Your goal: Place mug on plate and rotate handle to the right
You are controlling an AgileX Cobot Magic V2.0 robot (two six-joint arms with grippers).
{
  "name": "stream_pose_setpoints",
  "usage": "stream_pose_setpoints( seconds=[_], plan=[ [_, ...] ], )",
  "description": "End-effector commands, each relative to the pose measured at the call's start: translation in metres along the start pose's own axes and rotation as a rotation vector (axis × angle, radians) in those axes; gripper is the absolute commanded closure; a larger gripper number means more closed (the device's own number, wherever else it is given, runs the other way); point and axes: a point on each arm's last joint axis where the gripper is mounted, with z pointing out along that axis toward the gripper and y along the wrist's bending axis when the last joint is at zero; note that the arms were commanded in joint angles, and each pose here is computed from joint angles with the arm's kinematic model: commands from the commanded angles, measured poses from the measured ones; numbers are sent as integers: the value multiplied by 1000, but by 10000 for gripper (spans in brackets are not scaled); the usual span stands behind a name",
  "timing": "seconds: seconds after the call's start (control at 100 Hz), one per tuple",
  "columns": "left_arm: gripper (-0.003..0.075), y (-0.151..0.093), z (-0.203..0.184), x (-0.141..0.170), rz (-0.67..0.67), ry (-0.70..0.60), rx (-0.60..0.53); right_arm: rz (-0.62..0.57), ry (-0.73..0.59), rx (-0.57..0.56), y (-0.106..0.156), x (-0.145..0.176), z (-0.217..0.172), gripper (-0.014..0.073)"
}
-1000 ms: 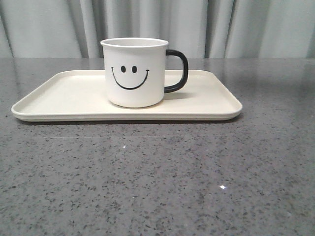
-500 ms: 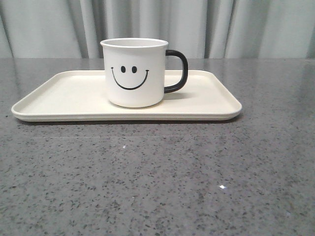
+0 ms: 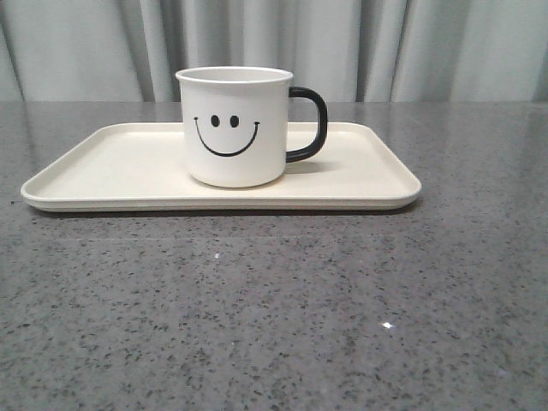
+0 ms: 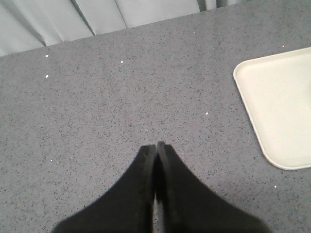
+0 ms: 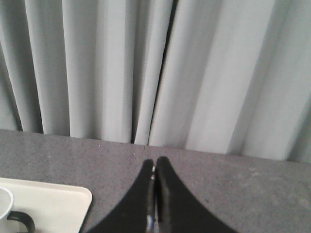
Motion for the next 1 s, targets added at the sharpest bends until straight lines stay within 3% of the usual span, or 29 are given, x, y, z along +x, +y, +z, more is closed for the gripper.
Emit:
stream_pose_setpoints(
  seconds=[0.0,0.23,0.44,0.99],
  plan=[
    [740,-1,-3,-11,-19,-101,13,35,-94,27,-2,8,-2,714],
    [740,-3,4,-7,-20,-88,28,23,-10,63,-5,61,0,714],
    [740,-7,8,-6,-37,-98,63,42,119,25,-3,87,6,714],
    [740,-13,7,-5,-78,-79,133,49,184,2,-1,97,7,714]
  ],
)
